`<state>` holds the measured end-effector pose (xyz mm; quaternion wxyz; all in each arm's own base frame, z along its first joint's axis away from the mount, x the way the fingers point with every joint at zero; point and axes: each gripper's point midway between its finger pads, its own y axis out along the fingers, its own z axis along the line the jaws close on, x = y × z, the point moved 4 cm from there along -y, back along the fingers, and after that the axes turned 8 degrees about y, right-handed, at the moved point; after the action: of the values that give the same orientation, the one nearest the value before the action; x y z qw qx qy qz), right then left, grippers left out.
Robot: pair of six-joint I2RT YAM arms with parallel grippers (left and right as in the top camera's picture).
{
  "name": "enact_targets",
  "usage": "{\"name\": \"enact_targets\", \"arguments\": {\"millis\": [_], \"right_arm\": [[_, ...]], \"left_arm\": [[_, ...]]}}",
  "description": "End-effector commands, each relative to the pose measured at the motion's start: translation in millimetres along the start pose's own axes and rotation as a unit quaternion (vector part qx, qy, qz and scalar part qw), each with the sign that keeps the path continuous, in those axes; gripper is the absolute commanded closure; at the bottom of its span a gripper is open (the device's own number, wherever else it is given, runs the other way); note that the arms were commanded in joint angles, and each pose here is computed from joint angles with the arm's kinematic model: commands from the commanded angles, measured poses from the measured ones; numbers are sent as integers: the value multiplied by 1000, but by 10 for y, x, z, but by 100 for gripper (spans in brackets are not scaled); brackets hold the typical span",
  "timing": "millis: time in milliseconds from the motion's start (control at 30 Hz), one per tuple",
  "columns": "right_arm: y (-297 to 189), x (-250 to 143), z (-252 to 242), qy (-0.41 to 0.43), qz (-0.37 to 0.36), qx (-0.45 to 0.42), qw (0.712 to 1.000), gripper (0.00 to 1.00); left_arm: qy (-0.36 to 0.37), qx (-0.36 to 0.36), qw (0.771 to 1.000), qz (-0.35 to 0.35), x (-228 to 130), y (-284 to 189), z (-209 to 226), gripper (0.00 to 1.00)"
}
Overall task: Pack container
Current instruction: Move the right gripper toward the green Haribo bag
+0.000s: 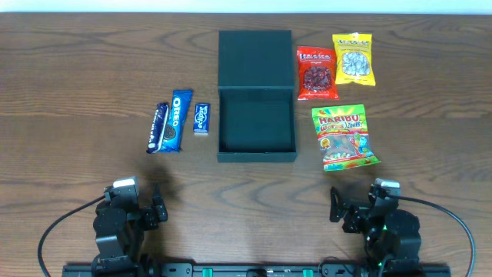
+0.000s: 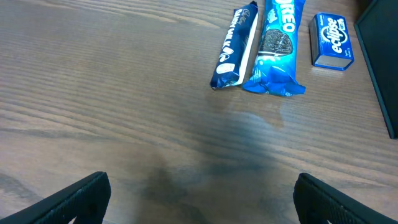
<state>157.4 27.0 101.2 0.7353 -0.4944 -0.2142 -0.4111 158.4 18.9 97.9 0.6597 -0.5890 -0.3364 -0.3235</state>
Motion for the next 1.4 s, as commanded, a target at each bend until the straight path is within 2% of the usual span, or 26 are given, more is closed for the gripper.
{"name": "enact_targets", "arguments": {"millis": [0, 1300, 1367], "right_arm": [[14, -31, 12, -10, 5, 6, 1000, 1], [14, -27, 15, -10, 4, 7, 1000, 1], [14, -24, 16, 45, 4, 8, 999, 1]], "left_arm": [[-2, 7, 1000, 5, -34, 8, 18, 5], [-2, 7, 1000, 5, -34, 8, 18, 5], [-2, 7, 1000, 5, -34, 8, 18, 5]]}}
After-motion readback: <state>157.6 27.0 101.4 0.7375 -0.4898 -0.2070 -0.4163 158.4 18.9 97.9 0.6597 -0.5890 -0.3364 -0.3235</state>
